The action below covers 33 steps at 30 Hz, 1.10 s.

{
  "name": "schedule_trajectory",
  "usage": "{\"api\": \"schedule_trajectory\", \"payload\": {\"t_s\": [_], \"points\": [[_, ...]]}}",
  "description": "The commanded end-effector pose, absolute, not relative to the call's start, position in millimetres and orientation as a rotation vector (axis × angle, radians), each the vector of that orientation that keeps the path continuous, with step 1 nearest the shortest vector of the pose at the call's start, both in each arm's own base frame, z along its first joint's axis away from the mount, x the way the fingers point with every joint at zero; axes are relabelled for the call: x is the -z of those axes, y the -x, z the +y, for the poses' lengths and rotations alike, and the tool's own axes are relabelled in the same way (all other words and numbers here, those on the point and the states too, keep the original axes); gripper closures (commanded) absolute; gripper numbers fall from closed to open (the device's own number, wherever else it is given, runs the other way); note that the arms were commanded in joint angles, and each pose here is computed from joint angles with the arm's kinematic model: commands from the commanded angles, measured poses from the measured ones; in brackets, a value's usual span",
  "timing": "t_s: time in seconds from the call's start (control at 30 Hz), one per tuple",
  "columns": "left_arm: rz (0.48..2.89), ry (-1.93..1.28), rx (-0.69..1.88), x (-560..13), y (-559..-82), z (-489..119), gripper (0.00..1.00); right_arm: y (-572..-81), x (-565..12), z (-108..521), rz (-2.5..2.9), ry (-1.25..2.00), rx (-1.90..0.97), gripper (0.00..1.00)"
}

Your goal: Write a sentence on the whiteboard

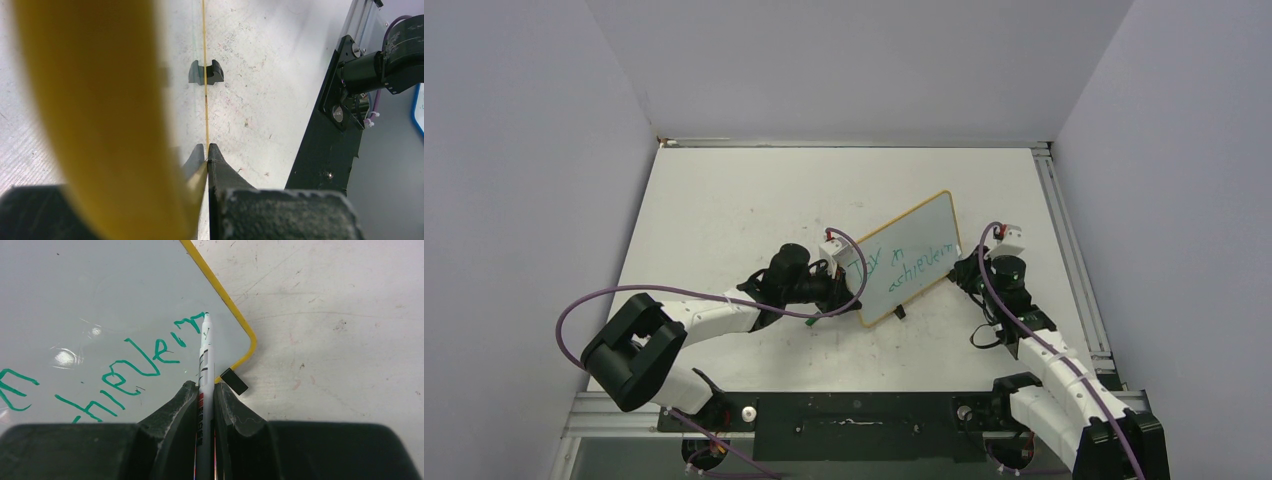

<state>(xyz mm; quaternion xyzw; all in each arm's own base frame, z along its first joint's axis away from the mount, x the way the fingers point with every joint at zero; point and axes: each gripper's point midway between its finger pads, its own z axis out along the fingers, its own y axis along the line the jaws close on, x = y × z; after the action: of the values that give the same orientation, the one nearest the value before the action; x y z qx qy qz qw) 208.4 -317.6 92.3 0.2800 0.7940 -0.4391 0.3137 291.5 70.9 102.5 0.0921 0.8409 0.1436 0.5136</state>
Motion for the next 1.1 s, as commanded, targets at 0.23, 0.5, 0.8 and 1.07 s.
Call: {"api": "schedule_trajectory", "payload": {"t_s": [0.23, 0.5, 0.8, 1.07], "points": [[2.049, -0.771, 1.223, -107.2, -199.7, -322.9, 1.00, -311.4, -114.8, 72.6, 1.964, -0.196, -0.352, 0.95], [2.050, -0.769, 1.224, -107.4, -199.8, -322.9, 1.00, -315.1, -110.5, 73.3, 1.969, -0.188, -0.349, 0.95], [2.050, -0.768, 1.224, -107.8, -199.8, -323.0, 1.00, -320.9, -111.1, 68.0, 1.959, -0.206, -0.319, 0.95], [2.052, -0.767, 1.224, -107.2, -200.2, -323.2, 1.00, -324.9, -121.6, 73.3, 1.928, -0.167, -0.344, 0.95]]}}
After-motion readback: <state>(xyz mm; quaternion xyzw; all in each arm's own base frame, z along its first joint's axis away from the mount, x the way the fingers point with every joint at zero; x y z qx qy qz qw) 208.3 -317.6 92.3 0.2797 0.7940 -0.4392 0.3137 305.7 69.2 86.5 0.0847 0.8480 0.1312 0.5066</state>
